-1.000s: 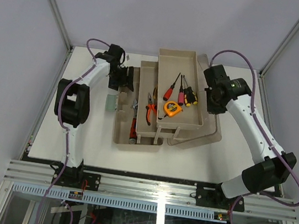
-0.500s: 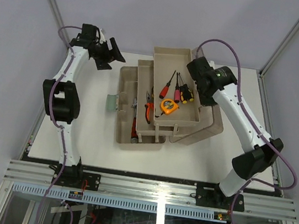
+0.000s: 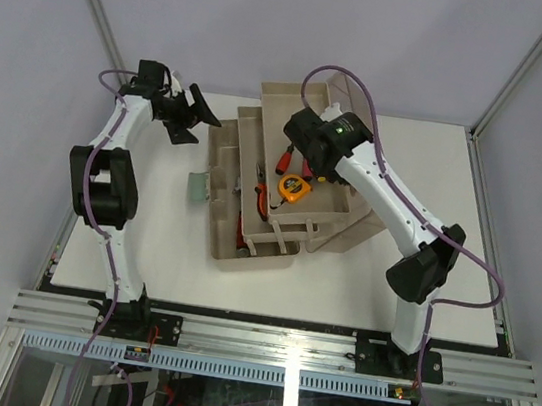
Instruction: Pack the tool kit
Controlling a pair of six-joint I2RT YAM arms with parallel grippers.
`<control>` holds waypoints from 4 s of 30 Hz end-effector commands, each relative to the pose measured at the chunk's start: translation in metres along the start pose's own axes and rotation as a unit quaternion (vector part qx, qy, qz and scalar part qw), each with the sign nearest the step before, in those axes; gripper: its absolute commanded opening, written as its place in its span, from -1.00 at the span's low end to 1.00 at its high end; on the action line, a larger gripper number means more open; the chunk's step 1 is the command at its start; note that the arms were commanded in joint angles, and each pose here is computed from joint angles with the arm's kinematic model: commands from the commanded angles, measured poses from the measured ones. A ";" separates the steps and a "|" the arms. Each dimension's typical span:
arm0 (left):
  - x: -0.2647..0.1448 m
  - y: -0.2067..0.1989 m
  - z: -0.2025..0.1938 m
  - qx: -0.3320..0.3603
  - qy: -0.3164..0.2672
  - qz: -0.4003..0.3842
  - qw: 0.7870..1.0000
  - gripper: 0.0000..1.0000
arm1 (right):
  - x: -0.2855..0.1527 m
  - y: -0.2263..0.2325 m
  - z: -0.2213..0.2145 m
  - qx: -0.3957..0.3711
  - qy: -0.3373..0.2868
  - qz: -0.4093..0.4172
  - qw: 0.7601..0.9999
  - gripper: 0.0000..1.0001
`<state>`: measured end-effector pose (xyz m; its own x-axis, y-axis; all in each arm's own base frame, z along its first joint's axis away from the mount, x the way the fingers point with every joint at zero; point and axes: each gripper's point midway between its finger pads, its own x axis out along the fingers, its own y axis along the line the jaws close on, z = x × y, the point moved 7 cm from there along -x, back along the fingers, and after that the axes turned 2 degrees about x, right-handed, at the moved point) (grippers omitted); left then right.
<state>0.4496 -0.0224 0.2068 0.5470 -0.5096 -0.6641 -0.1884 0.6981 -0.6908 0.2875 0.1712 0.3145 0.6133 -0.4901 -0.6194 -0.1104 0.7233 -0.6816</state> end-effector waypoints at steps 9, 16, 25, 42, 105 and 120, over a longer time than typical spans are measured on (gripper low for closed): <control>-0.016 0.000 0.004 0.016 -0.024 -0.027 0.999 0.70 | -0.044 0.014 0.025 0.047 -0.137 -0.046 0.988 -1.00; -0.019 0.008 0.004 0.006 -0.024 -0.023 0.999 0.70 | -0.055 0.044 0.035 0.007 -0.163 -0.052 0.985 -1.00; -0.026 0.016 0.009 -0.003 -0.037 -0.017 0.999 0.70 | -0.082 0.110 0.052 -0.044 -0.222 -0.023 0.974 -1.00; -0.022 0.031 0.001 -0.018 -0.038 -0.007 0.999 0.69 | -0.136 0.197 0.044 -0.122 -0.327 -0.071 0.934 0.55; -0.091 0.129 -0.107 -0.074 -0.026 -0.031 0.996 0.66 | -0.066 0.155 0.120 0.173 -0.149 0.475 0.850 0.65; -0.052 0.126 -0.101 -0.060 0.061 -0.118 0.989 0.62 | -0.085 0.154 0.128 0.178 -0.175 0.498 0.831 0.62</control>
<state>0.3040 0.0549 0.1112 0.4929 -0.6105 -0.6200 -0.2902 0.5564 -0.7786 0.3230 0.3786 0.2877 0.5410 0.4974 -0.6782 -0.4667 0.8484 0.2500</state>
